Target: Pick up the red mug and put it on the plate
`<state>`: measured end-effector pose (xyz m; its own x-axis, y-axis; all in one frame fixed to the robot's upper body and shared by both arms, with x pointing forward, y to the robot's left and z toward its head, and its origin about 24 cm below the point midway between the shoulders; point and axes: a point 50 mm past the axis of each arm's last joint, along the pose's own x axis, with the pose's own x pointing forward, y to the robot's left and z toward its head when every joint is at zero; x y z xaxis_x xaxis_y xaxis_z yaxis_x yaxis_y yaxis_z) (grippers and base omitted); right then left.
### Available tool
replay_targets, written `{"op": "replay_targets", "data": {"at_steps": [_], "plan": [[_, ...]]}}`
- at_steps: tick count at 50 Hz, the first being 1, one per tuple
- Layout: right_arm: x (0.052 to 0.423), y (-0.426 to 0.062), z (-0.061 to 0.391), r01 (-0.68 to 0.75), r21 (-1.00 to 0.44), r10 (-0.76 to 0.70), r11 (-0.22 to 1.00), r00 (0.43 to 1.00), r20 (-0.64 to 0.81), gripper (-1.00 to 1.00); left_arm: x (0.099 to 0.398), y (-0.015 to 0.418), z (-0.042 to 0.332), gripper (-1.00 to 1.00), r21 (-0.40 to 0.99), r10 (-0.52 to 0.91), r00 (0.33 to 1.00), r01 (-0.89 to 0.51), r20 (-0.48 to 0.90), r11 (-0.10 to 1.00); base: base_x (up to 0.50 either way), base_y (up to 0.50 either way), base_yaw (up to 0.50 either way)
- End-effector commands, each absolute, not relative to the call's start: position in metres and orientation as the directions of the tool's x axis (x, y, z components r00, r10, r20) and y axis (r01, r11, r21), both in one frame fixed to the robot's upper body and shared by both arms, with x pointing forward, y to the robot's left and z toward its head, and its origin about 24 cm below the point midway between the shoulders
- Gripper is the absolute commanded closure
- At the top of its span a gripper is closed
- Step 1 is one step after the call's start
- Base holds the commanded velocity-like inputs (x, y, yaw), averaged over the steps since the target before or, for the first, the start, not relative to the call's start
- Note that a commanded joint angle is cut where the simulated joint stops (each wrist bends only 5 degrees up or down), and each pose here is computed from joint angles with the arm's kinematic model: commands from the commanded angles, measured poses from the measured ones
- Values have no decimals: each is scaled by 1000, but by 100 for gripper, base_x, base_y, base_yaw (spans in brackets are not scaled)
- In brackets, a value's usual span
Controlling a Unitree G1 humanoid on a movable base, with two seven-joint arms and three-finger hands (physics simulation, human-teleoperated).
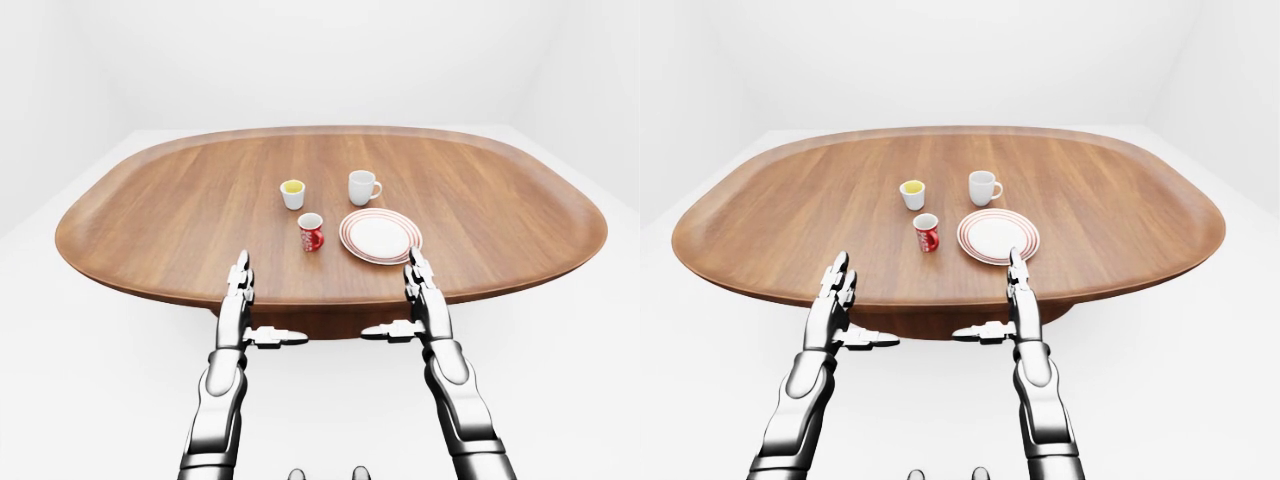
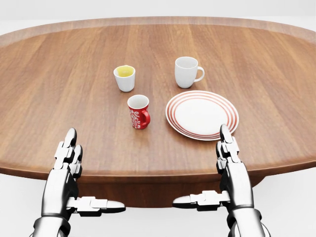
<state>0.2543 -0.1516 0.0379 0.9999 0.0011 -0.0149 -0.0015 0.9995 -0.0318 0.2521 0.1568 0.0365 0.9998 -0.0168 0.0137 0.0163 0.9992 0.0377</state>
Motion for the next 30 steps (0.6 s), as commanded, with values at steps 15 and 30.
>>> {"op": "replay_targets", "data": {"at_steps": [15,30], "plan": [[259,-154,38,7,-18,-7,1000,1000,-30,-100,254,158,38,-100,37,-21,1000,20,1,999,0,0,0],[283,-160,88,48,-79,-38,996,991,128,-100,275,167,72,-100,59,4,998,-8,62,998,0,0,0]]}}
